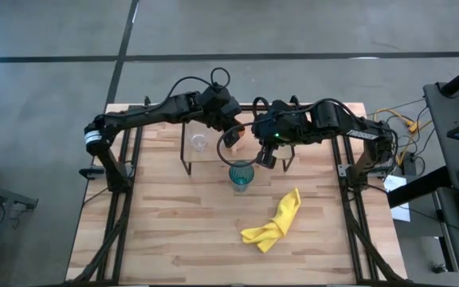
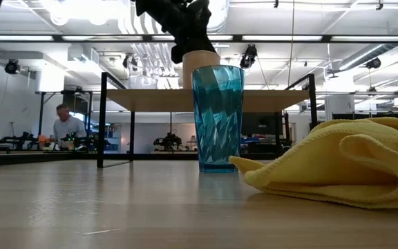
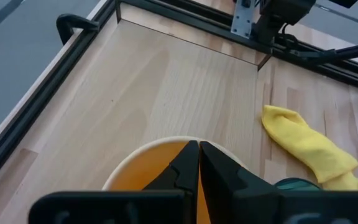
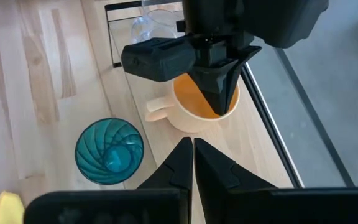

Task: Stack small to large cups/mugs on shelf
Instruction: Put the yellow mug on the shelf, then put the blue glass on the shelf

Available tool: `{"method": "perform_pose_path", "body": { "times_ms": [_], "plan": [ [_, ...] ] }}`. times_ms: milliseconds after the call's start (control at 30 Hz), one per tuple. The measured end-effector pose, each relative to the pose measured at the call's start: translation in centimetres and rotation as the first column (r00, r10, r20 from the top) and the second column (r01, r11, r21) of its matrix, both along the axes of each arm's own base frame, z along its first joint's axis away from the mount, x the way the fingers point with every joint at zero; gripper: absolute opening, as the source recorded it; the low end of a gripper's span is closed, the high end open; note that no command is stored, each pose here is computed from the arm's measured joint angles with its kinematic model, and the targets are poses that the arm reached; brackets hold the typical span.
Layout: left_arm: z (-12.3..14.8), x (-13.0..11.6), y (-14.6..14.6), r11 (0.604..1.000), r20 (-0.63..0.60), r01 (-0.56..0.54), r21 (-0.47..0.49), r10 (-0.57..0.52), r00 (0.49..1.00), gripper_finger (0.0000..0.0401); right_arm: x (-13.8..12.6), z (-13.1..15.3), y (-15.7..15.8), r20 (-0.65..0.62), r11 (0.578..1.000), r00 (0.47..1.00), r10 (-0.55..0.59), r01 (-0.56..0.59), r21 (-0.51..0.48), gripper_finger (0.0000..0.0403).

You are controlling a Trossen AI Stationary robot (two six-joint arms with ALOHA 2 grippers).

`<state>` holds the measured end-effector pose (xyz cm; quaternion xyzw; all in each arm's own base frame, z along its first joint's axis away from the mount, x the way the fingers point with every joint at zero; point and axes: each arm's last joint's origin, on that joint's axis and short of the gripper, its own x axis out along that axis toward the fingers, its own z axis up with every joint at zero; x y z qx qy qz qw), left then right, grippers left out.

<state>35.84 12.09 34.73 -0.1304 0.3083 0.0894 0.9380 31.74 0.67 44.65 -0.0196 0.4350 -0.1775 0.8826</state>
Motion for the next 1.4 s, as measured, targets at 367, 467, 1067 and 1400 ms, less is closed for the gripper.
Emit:
{"method": "perform_pose_path", "body": {
  "times_ms": [367, 467, 1067, 1400],
  "plan": [
    [2.7, -0.3, -0.4, 1.0, 0.078, 0.003, 0.003, -0.003, 0.997, 0.0, 0.2, -0.4, 0.9, -0.001, 0.965, 0.992, 0.128, -0.124, 0.231, 0.0009],
    [5.0, -0.8, -0.7, 0.998, 0.148, 0.056, 0.039, -0.061, 0.987, 0.0, 0.7, -1.0, 1.5, -0.02, 0.955, 0.987, 0.158, -0.148, 0.256, 0.0012],
    [13.5, -6.1, -2.0, 0.939, 0.326, -0.004, 0.343, -0.115, 0.938, 0.0, 7.2, -10.4, 4.6, -0.359, 0.953, 0.902, 0.238, -0.145, 0.268, 0.0122],
    [18.0, -12.8, -3.8, 0.884, 0.463, -0.229, 0.408, 0.016, 0.886, 0.0, 9.6, -14.8, 5.0, -0.463, 0.954, 0.849, 0.254, -0.142, 0.263, 0.0102]
  ]
}}
